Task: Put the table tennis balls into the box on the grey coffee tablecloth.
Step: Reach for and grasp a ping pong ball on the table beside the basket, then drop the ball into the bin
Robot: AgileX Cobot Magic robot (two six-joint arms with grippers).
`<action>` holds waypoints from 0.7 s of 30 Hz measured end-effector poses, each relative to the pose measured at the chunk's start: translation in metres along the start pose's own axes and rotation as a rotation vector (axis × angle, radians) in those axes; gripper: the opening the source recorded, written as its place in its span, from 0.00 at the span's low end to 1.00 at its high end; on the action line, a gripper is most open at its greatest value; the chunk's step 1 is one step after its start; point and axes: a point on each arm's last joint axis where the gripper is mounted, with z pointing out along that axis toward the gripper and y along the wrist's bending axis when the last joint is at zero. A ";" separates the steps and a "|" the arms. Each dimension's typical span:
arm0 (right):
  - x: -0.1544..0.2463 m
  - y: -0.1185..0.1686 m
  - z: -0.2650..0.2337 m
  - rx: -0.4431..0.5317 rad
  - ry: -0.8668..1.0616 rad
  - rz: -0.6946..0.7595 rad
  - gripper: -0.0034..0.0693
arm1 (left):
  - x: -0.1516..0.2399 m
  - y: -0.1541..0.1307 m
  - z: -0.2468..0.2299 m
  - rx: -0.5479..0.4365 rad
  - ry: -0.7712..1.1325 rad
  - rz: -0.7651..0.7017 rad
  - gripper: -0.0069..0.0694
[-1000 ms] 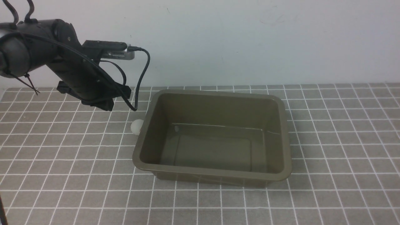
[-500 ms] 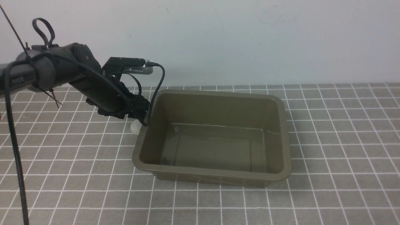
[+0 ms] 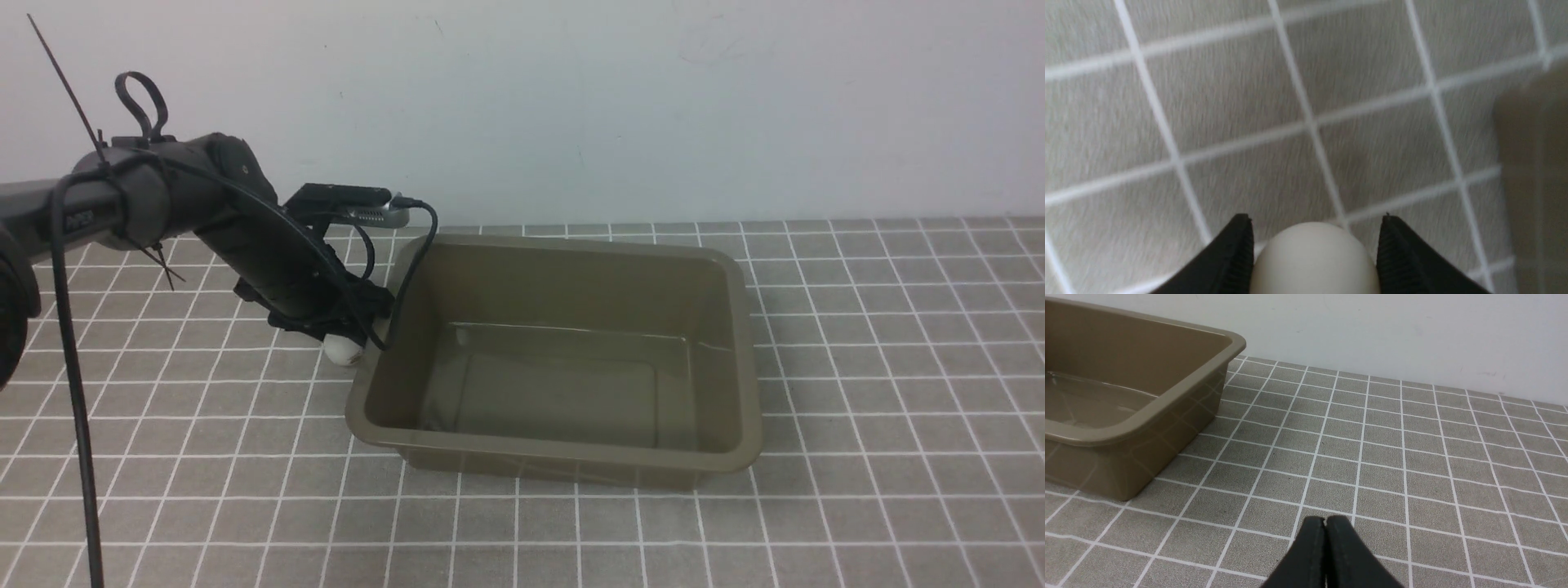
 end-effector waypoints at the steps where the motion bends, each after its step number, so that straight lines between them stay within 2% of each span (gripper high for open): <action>1: 0.000 0.000 0.000 0.000 0.000 0.000 0.03 | 0.000 0.000 -0.006 -0.004 0.019 0.006 0.54; 3: 0.000 0.000 0.000 0.000 0.000 0.000 0.03 | -0.009 0.000 -0.039 -0.041 0.003 0.014 0.54; 4: 0.000 0.000 0.000 0.000 0.000 0.000 0.03 | -0.010 0.000 -0.040 -0.040 0.004 0.014 0.54; 6: 0.000 0.000 0.000 0.000 0.000 0.000 0.03 | -0.019 -0.007 -0.080 -0.052 -0.052 0.019 0.54; 9: 0.000 0.000 0.000 0.000 0.000 0.000 0.03 | -0.021 -0.033 -0.124 0.014 -0.096 0.036 0.54; 10: 0.000 0.000 0.000 0.000 0.000 0.000 0.03 | -0.020 -0.047 -0.132 0.066 -0.093 0.048 0.54; 14: 0.000 0.000 0.000 0.000 0.000 0.000 0.03 | -0.017 -0.092 -0.127 0.186 -0.052 0.156 0.54; 19: 0.000 0.000 0.000 0.000 0.000 0.000 0.03 | -0.018 -0.132 -0.103 0.208 -0.043 0.256 0.55; 21: 0.000 0.000 0.000 0.000 0.000 0.000 0.03 | -0.019 -0.143 -0.098 0.204 -0.055 0.279 0.61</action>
